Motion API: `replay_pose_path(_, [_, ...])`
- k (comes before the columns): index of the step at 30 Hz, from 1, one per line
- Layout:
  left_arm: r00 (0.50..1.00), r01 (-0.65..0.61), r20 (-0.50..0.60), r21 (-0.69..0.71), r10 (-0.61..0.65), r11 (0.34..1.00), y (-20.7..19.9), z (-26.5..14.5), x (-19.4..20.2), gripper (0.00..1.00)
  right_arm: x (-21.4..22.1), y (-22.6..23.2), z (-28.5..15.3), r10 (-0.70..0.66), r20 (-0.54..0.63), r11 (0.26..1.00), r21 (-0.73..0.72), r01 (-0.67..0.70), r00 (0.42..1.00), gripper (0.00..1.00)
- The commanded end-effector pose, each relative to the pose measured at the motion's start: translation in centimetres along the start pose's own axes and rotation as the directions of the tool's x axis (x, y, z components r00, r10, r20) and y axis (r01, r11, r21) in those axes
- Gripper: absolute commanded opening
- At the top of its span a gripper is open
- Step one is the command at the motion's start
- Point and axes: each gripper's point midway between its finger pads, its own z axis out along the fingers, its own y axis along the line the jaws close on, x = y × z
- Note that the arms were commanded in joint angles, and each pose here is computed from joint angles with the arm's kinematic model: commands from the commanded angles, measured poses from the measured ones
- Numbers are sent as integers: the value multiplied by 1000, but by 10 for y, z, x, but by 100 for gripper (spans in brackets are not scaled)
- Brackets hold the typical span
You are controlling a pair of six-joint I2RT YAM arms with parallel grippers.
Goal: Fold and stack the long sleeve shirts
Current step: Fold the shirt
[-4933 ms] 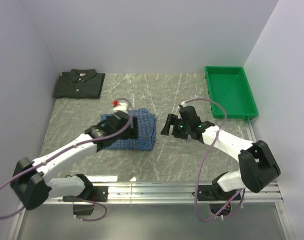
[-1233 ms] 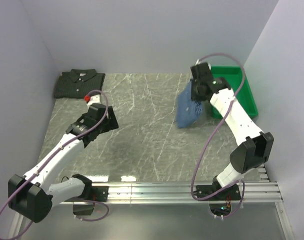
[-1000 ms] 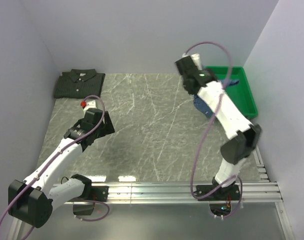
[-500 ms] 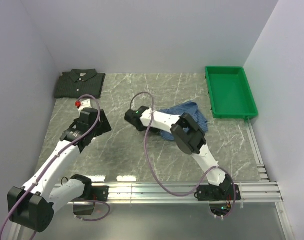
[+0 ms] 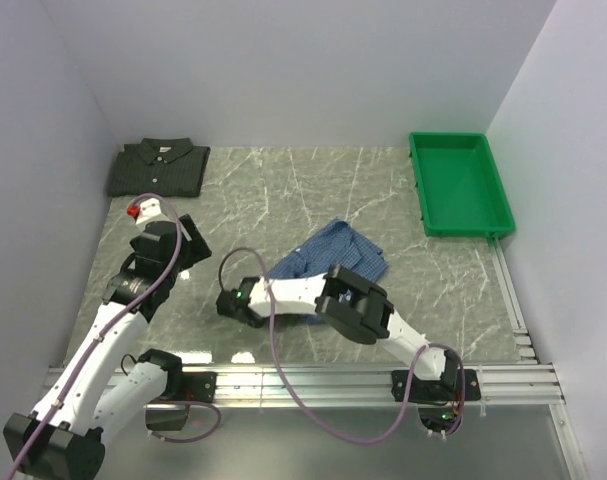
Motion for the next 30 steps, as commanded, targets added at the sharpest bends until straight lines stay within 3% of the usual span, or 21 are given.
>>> replay_pose_path(1, [997,33,76,1,-32,999,1,-4,-16,90,-8,21,-7,-23,42,1000,-5,23,999,28])
replay_pose_path(5, [996,37,83,-3,-37,999,3,-4,-17,91,-13,25,-23,-20,85,1000,-5,21,996,46])
replay_pose_path(6, [996,38,84,-2,-38,999,2,-5,-18,91,-15,25,-30,-18,105,1000,-6,19,994,55])
replay_pose_path(9, [996,37,81,-1,-37,999,2,-4,-17,91,-17,24,-43,-18,133,1000,-12,20,991,68])
replay_pose_path(12, [996,37,81,-1,-36,999,2,-4,-18,91,-16,27,-54,-24,163,999,-27,29,986,73])
replay_pose_path(22, [994,36,98,40,-40,999,-3,-8,-21,91,-7,43,-68,-96,208,993,-44,107,973,74])
replay_pose_path(30, [996,28,84,39,-31,999,-4,-4,-19,91,-18,54,-135,-35,423,977,-178,121,905,74])
